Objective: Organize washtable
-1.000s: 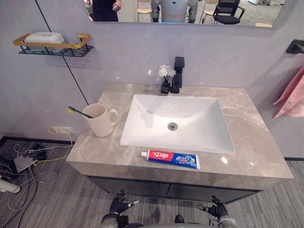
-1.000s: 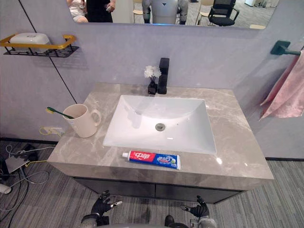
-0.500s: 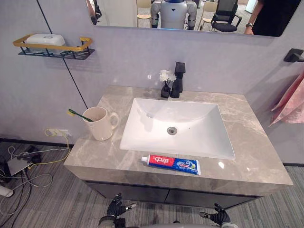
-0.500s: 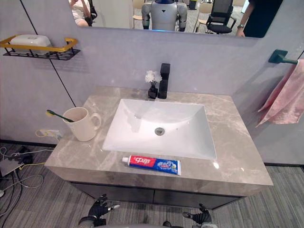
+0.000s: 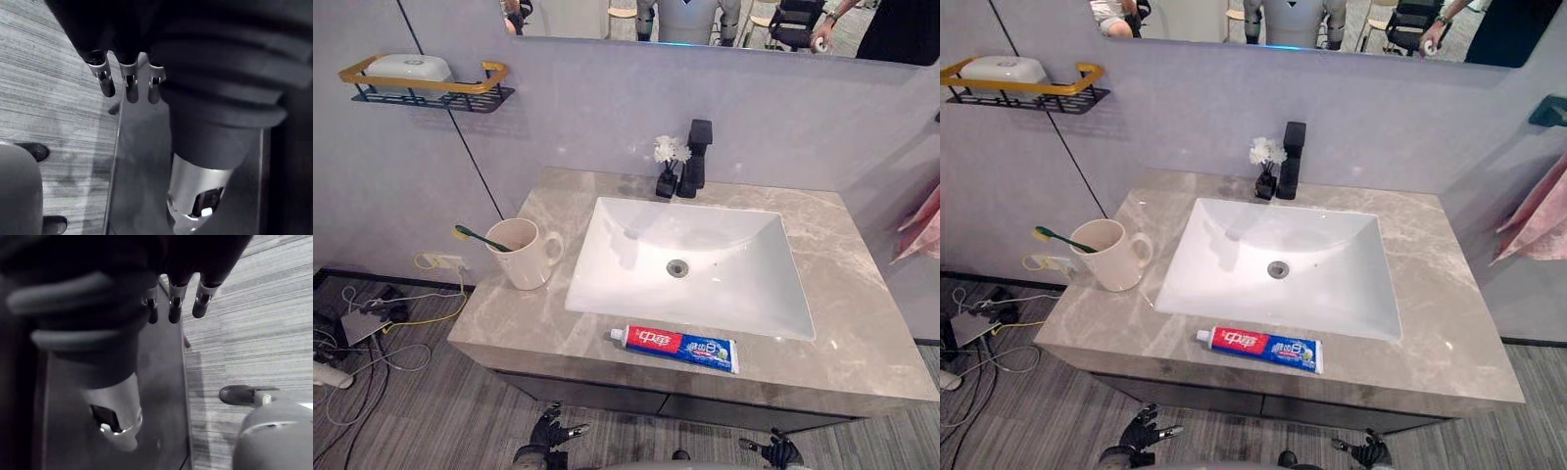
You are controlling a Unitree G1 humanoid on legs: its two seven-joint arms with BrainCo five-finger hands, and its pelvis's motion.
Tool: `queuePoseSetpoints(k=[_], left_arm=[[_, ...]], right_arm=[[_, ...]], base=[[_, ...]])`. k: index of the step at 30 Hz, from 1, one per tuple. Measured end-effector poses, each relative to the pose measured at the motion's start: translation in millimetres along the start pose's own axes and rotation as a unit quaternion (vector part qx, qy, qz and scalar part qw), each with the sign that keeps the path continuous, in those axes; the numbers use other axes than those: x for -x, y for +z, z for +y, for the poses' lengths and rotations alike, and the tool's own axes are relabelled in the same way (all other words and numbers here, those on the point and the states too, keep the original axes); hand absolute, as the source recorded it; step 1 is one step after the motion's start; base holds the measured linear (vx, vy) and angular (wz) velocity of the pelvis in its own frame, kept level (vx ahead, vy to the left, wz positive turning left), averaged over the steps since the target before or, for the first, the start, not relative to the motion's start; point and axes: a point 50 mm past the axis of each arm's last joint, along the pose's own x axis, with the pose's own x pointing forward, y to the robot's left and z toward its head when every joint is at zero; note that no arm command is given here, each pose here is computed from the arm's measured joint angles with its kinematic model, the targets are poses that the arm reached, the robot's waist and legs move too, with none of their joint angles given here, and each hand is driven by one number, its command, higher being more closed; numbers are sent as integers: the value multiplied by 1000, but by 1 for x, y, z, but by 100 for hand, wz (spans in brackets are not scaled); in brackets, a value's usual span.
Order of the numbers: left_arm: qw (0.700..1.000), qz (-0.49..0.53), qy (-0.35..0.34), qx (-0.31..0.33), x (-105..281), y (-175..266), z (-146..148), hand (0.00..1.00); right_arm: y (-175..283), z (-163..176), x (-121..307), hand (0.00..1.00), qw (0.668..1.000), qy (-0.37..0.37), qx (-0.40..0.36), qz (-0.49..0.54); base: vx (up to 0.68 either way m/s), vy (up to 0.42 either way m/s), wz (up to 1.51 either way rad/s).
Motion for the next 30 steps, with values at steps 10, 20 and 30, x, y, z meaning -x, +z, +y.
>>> queuePoseSetpoints(k=[10,20,30], left_arm=[[975,-89,179,93,15,35,110,0],[803,-508,308,34,134,206,147,0],[617,-750,211,-114,235,260,56,0]], right_arm=[[3,-13,-1,0,1000,-3,11,-5],[-18,-24,7,0,1000,-11,22,16],[-29,-9,11,0,999,20,16,31]], base=[[-65,-13,13],[23,8,10],[-38,15,4]])
